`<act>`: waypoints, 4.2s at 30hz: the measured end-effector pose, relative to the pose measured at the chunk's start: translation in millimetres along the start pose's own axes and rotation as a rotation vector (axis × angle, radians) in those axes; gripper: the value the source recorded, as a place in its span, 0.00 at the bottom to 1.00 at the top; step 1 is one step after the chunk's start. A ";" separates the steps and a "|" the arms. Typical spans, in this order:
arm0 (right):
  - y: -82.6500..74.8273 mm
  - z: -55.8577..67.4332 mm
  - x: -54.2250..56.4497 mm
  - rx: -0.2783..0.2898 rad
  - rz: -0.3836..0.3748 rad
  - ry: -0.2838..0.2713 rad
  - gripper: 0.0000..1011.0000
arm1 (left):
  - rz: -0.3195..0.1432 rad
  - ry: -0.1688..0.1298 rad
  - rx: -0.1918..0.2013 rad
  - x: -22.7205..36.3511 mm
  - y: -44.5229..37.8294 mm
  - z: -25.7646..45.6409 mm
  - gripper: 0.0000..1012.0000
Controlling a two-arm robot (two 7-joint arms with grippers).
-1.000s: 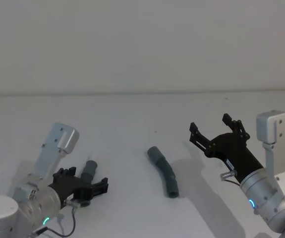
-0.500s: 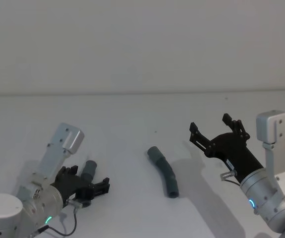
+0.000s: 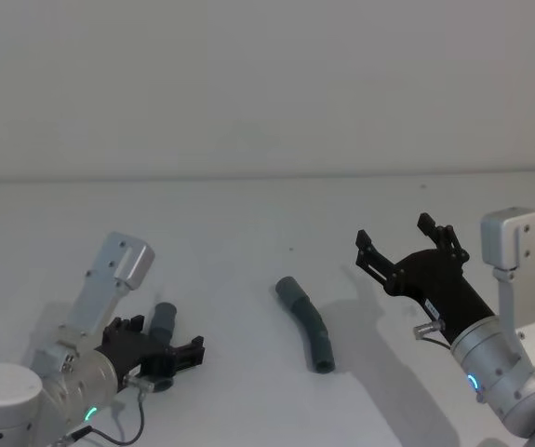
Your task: Use both hands to pick up one end of the pipe from the table, align the ends, and insert them.
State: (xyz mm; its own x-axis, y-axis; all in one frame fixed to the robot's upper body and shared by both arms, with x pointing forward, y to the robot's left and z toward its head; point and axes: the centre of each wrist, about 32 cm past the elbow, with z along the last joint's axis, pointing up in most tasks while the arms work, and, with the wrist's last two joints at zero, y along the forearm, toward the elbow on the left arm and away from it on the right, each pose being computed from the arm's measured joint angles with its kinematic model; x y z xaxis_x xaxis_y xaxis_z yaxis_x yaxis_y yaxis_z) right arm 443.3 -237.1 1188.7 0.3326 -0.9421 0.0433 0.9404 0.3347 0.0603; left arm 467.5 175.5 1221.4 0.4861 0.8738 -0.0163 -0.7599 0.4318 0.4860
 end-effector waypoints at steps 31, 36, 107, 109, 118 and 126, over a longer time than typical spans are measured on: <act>0.0 0.0 0.0 0.000 0.000 0.000 0.99 | -0.007 0.008 0.022 0.3 0.8 -3.7 0.86; 0.0 0.0 0.0 0.000 0.000 0.000 0.99 | -0.007 0.008 0.023 0.3 0.8 -3.9 0.83; 0.0 0.0 0.0 0.000 0.000 0.000 0.99 | -0.011 0.010 0.029 -0.1 0.5 -4.9 0.43; 0.0 0.0 0.0 0.000 0.000 0.000 0.99 | -0.011 0.010 0.029 -0.1 0.5 -5.0 0.41; 0.0 0.0 0.0 0.000 0.000 0.000 0.99 | -0.011 0.010 0.030 -0.1 0.4 -5.0 0.36; 0.0 0.0 0.0 0.000 0.000 0.000 0.99 | -0.011 0.010 0.030 -0.1 0.4 -5.0 0.34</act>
State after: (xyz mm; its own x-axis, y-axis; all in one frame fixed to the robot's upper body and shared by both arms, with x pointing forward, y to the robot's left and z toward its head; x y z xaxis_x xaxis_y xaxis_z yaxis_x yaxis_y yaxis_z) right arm 443.3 -237.1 1188.7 0.3326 -0.9421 0.0433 0.9404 0.3348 0.0604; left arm 465.0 176.7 1217.3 0.4899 0.8712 -0.0309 -0.7412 0.4349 0.5113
